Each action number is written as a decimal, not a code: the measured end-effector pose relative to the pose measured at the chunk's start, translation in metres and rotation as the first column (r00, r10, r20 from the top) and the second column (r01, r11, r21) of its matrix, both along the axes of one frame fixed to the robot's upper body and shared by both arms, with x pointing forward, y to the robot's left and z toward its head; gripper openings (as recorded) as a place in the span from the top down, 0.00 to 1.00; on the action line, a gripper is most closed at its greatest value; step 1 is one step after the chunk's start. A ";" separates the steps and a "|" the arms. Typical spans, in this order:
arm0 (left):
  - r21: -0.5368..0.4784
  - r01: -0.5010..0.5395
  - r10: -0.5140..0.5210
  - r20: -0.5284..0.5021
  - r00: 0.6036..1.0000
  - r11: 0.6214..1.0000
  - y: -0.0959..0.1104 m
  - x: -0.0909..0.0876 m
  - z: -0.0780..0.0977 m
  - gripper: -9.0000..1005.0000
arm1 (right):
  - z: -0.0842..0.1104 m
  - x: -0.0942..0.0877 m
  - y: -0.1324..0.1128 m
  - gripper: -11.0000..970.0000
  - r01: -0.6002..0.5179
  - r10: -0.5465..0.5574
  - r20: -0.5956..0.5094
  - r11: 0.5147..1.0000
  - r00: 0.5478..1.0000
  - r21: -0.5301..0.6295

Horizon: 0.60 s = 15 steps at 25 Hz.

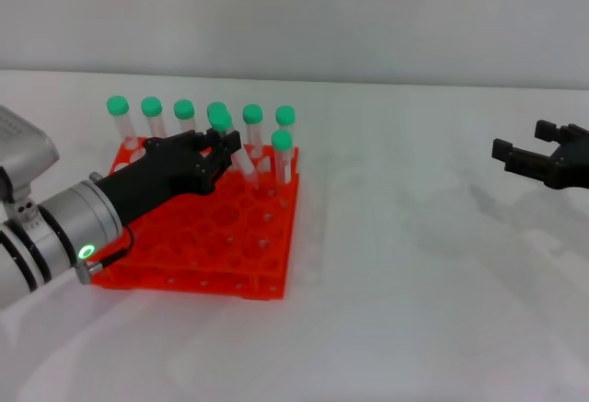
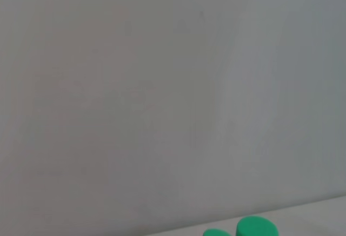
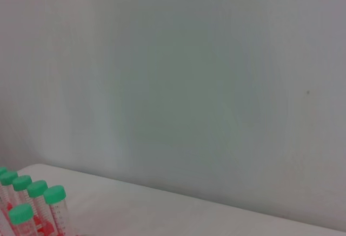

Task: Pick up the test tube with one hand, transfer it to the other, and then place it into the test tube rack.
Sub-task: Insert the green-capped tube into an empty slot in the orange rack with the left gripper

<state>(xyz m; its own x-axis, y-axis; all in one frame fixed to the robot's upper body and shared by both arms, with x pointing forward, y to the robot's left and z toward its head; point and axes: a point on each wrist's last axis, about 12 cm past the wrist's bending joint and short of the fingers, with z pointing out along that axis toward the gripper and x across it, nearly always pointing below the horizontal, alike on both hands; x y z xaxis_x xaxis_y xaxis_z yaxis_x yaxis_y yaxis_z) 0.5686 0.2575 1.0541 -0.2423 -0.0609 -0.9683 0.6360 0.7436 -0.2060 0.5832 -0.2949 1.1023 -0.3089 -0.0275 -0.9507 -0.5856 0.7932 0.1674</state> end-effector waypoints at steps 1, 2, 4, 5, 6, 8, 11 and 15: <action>0.002 0.001 -0.001 -0.012 1.000 1.000 -0.003 0.001 -0.002 0.76 | 0.000 0.000 0.000 0.12 0.000 0.000 -0.001 1.000 1.000 0.000; 0.002 0.001 -0.001 -0.017 1.000 1.000 -0.004 0.001 -0.003 0.76 | 0.000 0.000 0.000 0.12 -0.001 0.001 -0.001 1.000 1.000 0.000; 0.007 -0.002 0.002 -0.028 1.000 1.000 -0.005 0.003 -0.004 0.76 | 0.000 0.000 0.000 0.12 0.000 0.000 -0.002 1.000 1.000 0.000; 0.010 -0.005 0.006 -0.032 0.999 1.000 -0.006 0.003 -0.005 0.76 | 0.000 0.000 0.000 0.12 0.001 -0.001 -0.002 1.000 1.000 0.000; 0.016 -0.010 0.011 -0.038 0.999 1.000 -0.006 0.004 -0.006 0.76 | 0.000 0.000 0.000 0.12 0.002 -0.002 -0.002 1.000 1.000 0.000; 0.030 -0.019 0.021 -0.045 0.999 0.999 -0.006 0.006 -0.007 0.76 | -0.001 0.000 0.000 0.11 0.003 -0.003 -0.003 1.000 1.000 -0.001; 0.056 -0.031 0.034 -0.058 0.998 0.998 -0.007 0.010 -0.008 0.75 | -0.001 0.000 0.000 0.11 0.003 -0.003 -0.003 1.000 1.000 -0.001; 0.082 -0.016 0.021 -0.062 0.998 0.997 -0.011 0.012 -0.009 0.75 | -0.001 0.001 0.000 0.11 0.005 -0.005 -0.003 1.000 1.000 -0.002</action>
<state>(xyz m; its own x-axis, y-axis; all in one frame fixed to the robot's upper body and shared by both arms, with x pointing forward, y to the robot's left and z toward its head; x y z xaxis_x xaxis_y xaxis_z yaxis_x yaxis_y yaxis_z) 0.5810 0.2461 1.0455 -0.3024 0.0121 -0.9531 0.6097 0.7711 -0.1837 0.5838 -0.2952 1.1015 -0.3117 -0.0279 -0.9498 -0.5808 0.7967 0.1672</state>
